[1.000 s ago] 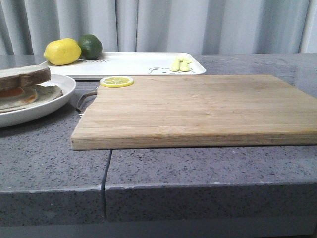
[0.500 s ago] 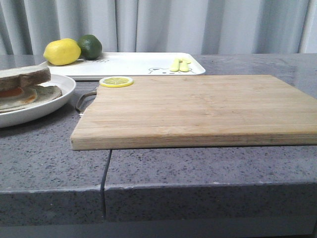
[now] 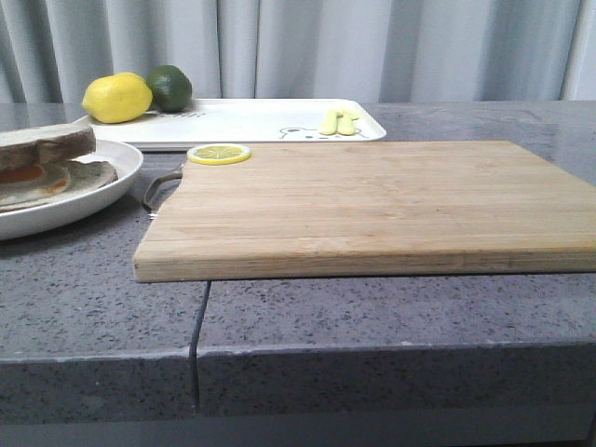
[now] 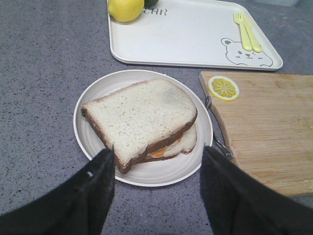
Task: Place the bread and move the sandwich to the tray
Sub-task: 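Withdraw the right gripper away from the plate, then lower the left gripper and grasp the plate rim nearest it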
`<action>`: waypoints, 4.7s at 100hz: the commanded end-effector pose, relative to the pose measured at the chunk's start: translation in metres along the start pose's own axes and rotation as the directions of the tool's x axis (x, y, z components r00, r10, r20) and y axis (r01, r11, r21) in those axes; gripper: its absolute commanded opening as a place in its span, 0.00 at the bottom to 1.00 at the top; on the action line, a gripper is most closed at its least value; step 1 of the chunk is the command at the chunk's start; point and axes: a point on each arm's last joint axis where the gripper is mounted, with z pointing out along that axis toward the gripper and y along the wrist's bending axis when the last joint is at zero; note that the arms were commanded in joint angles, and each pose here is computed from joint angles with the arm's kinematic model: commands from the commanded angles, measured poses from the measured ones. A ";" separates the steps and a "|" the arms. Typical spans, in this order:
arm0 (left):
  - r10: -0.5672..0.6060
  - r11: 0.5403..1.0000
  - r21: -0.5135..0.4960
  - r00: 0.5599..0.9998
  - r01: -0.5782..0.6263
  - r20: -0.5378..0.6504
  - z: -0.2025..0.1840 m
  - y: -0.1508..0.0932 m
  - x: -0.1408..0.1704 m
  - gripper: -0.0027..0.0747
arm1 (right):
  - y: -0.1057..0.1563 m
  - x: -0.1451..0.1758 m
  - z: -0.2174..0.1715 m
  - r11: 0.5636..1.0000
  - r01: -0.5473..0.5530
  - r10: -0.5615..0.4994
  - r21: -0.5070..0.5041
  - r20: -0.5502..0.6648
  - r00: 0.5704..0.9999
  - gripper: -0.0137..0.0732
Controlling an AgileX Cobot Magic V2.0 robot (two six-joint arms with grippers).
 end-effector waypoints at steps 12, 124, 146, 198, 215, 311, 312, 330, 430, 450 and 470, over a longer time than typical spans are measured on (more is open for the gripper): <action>-0.013 1.000 0.018 0.996 0.011 0.088 -0.003 -0.003 -0.014 0.51 | -0.002 -0.007 -0.003 1.000 -0.002 0.001 0.022 0.056 0.998 0.77; -0.019 1.000 0.019 0.992 0.017 0.125 -0.004 -0.003 -0.017 0.51 | -0.002 -0.008 -0.003 1.000 -0.002 0.001 0.025 0.066 0.998 0.77; -0.084 0.996 0.014 0.988 0.083 0.133 0.000 -0.001 -0.020 0.51 | -0.002 -0.008 -0.003 1.000 -0.002 0.001 0.025 0.066 0.998 0.77; -0.134 0.986 -0.110 0.989 0.127 -0.064 0.066 0.017 -0.028 0.51 | -0.002 -0.008 -0.003 1.000 -0.002 0.001 0.025 0.066 0.998 0.77; -0.163 0.979 -0.132 0.984 0.153 -0.067 0.080 0.022 -0.031 0.51 | -0.002 -0.008 -0.003 1.000 -0.002 0.001 0.025 0.066 0.998 0.77; -0.327 0.922 -0.270 0.932 0.278 -0.159 0.126 0.059 -0.026 0.51 | -0.002 -0.008 -0.003 0.999 -0.024 0.022 0.023 0.066 0.998 0.77; -0.328 0.922 -0.271 0.931 0.278 -0.160 0.127 0.060 -0.026 0.51 | -0.002 -0.008 -0.003 0.999 -0.024 0.022 0.023 0.066 0.998 0.77; -0.341 0.917 -0.285 0.920 0.280 -0.192 0.139 0.064 -0.023 0.51 | -0.002 -0.008 -0.003 0.999 -0.024 0.022 0.023 0.066 0.998 0.77; -0.413 0.891 -0.328 0.861 0.314 -0.296 0.184 0.079 -0.007 0.51 | -0.002 -0.008 -0.003 0.999 -0.024 0.022 0.023 0.066 0.998 0.77; -0.411 0.891 -0.327 0.864 0.314 -0.289 0.184 0.080 -0.008 0.51 | -0.002 -0.008 -0.003 0.999 -0.024 0.022 0.023 0.066 0.998 0.77; -0.411 0.891 -0.327 0.864 0.314 -0.289 0.184 0.080 -0.008 0.51 | -0.002 -0.008 -0.003 0.999 -0.024 0.022 0.023 0.066 0.998 0.77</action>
